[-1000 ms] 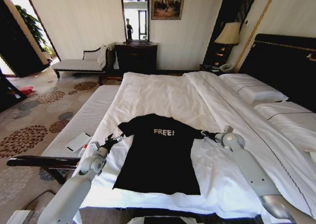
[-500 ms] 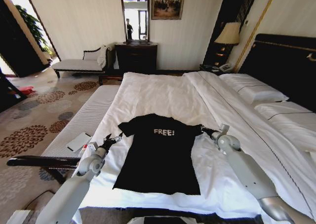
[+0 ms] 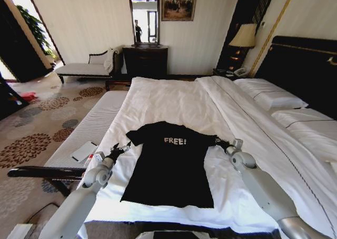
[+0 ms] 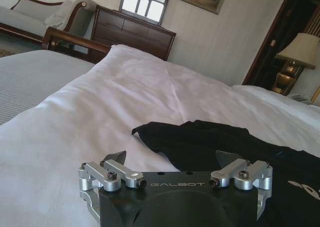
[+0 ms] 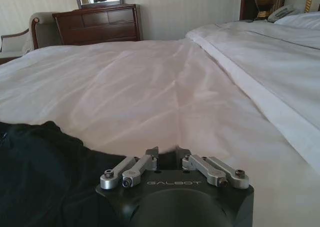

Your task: Fold the clothes on the bed.

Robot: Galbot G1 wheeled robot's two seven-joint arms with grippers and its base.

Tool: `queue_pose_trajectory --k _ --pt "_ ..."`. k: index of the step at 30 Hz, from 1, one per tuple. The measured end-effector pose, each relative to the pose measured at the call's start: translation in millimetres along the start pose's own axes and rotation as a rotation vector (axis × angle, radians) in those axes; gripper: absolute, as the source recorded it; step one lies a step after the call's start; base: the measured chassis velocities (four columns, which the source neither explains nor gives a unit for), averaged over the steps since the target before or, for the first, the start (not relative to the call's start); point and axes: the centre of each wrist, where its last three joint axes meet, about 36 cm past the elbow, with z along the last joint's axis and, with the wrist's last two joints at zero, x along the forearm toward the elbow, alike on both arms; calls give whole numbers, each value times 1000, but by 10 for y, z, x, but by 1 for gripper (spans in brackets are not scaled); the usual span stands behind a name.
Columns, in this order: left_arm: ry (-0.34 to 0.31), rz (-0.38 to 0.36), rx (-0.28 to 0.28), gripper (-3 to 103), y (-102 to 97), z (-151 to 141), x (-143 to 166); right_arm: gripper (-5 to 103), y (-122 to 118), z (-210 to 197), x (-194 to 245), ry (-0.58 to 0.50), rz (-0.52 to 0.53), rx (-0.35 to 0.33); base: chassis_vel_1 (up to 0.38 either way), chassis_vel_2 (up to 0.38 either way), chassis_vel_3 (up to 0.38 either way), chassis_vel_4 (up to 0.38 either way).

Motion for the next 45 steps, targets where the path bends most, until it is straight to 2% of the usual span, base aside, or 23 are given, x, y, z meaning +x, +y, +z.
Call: queue_pose_trajectory --k 3,4,7,8,9,11,13,16,18,21,23,29,30,32,36,40,45 --pt "1 1 0 100 -6 3 -3 27 -26 -59 18 -10 -1 -10 0 0 0 0" --pt "1 2 0 100 -8 4 -3 27 -39 -100 25 -18 -1 -14 0 0 0 0" --pt "2 3 0 100 -13 7 -5 44 -83 -256 11 -39 -6 4 0 0 0 0" --pt "2 3 0 100 -13 7 -5 44 -83 -256 11 -39 -6 4 0 0 0 0" --pt "3 4 0 100 -12 7 -5 49 -99 -283 -12 -38 -8 11 0 0 0 0" --pt "5 4 -3 100 -10 7 -4 60 -167 -308 -134 -14 -7 33 0 0 0 0" --pt "5 4 -4 100 -9 6 -2 60 -189 -304 -170 -5 -4 36 0 0 0 0" --pt "7 4 -11 100 2 -5 16 77 -292 -240 -335 44 4 49 0 0 0 0" --pt "6 2 -13 100 12 -13 20 77 -303 -218 -351 57 3 45 0 0 0 0" --pt "5 -1 -16 100 41 -26 34 93 -295 -210 -355 103 -15 -24 0 0 0 0" --pt "6 1 -16 100 46 -21 40 99 -294 -224 -347 138 -19 -80 0 0 0 0" --pt "10 5 -13 100 15 22 27 100 -337 -204 -349 166 -14 -108 0 0 0 0" --pt "10 6 -13 100 10 26 25 103 -340 -202 -349 169 -14 -107 0 0 0 0" --pt "10 7 -11 100 5 31 23 99 -335 -211 -372 173 -7 -115 0 0 0 0" --pt "10 6 -11 100 10 31 21 98 -338 -242 -416 178 11 -132 0 0 0 0" --pt "8 4 -10 100 23 26 28 98 -327 -282 -453 189 21 -123 0 0 0 0" --pt "8 4 -7 100 20 39 26 98 -315 -275 -485 221 32 -70 0 0 0 0"
